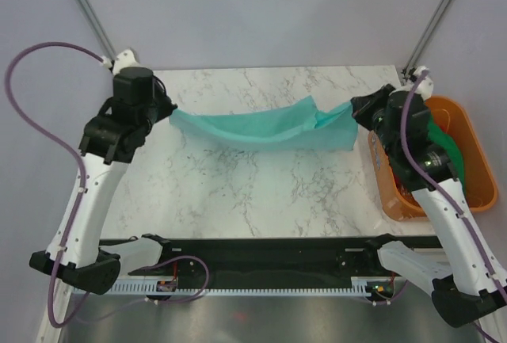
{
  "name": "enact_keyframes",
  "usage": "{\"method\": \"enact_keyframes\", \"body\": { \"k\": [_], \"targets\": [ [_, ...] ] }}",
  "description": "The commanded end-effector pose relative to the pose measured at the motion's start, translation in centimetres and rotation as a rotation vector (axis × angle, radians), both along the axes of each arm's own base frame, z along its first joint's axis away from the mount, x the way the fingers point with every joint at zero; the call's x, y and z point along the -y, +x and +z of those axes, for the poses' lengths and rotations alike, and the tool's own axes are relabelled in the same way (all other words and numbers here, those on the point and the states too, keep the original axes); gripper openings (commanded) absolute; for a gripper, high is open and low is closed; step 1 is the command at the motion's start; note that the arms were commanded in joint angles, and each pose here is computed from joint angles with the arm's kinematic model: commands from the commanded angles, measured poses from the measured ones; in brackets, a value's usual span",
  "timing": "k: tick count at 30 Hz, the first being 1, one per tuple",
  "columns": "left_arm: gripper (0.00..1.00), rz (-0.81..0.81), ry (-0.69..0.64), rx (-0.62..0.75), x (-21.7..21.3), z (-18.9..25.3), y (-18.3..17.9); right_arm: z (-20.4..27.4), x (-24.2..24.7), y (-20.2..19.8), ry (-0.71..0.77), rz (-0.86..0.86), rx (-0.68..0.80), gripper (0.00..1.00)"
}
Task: Fold and stack the t-shirts
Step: Flatten the tshirt out
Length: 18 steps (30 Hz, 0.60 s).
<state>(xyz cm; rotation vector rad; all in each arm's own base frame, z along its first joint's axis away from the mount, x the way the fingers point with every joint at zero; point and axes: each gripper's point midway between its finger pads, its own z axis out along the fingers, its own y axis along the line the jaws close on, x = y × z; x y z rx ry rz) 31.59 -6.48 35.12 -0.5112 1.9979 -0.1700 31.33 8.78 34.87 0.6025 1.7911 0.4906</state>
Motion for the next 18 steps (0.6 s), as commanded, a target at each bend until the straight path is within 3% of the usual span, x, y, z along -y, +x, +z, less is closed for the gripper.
{"method": "enact_keyframes", "body": {
  "k": [1, 6, 13, 18],
  "targets": [
    [0.02, 0.001, -0.083, 0.174, -0.5, 7.8, -1.7, 9.0, 2.2, -1.0, 0.007, -0.077, 0.211, 0.00],
    [0.02, -0.107, -0.222, 0.338, 0.8, 14.7, -4.8, 16.4, 2.5, -5.2, 0.081, -0.011, 0.436, 0.00],
    [0.02, -0.246, -0.351, 0.420, 1.8, 16.8, -10.8, 20.9, 2.9, -13.9, 0.206, 0.120, 0.652, 0.00],
    [0.02, -0.253, -0.339, 0.380, 1.9, 14.9, -10.9, 19.6, 3.6, -13.7, 0.197, 0.078, 0.578, 0.00]
  ]
}}
